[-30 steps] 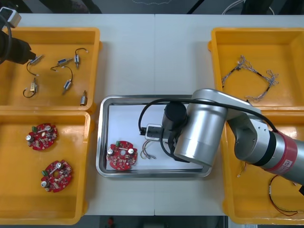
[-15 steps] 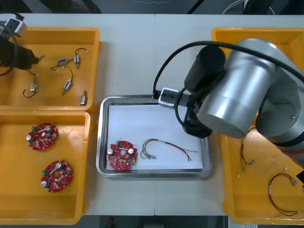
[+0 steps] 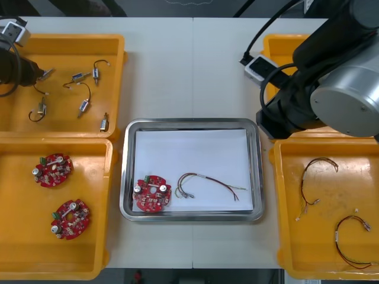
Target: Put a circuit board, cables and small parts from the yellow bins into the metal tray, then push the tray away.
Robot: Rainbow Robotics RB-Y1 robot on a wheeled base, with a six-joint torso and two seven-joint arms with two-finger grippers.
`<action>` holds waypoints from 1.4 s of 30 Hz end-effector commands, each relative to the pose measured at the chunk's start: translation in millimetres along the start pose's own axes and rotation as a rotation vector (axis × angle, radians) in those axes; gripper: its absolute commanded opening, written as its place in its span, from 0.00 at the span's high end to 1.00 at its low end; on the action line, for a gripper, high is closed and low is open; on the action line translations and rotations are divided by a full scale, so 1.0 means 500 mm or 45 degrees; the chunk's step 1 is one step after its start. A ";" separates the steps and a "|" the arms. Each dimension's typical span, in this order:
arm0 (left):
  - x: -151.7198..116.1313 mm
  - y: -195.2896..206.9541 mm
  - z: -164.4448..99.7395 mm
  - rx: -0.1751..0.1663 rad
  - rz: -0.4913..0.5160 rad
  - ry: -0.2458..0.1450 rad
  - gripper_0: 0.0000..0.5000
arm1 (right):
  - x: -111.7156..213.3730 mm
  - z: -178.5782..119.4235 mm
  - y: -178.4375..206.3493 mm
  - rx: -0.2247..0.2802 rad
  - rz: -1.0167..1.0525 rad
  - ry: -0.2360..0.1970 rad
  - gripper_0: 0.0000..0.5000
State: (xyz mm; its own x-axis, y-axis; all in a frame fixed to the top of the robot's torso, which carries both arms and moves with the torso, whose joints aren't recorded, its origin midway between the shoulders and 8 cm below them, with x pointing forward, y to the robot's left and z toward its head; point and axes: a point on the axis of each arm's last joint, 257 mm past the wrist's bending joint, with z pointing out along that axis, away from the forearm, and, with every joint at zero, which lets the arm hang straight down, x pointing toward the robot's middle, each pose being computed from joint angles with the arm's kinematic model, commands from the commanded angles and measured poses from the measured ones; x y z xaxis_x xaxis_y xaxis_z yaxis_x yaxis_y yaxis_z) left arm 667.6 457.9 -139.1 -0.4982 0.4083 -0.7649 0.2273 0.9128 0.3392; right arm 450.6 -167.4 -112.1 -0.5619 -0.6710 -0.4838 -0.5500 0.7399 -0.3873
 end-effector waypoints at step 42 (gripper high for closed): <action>-0.017 -0.069 0.058 0.055 -0.060 -0.138 0.84 | 0.183 0.009 -0.408 0.160 1.671 0.241 0.00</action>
State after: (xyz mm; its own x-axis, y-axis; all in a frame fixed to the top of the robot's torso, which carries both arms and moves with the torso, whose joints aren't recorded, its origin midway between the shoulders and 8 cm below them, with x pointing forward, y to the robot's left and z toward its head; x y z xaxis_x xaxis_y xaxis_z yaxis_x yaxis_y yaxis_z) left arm 676.9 438.1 -174.7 -0.4829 0.1724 -0.8586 0.1432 0.9828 0.1168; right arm 503.4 -367.7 -115.0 -0.7527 0.5284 -0.3927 0.5001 0.8469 0.1809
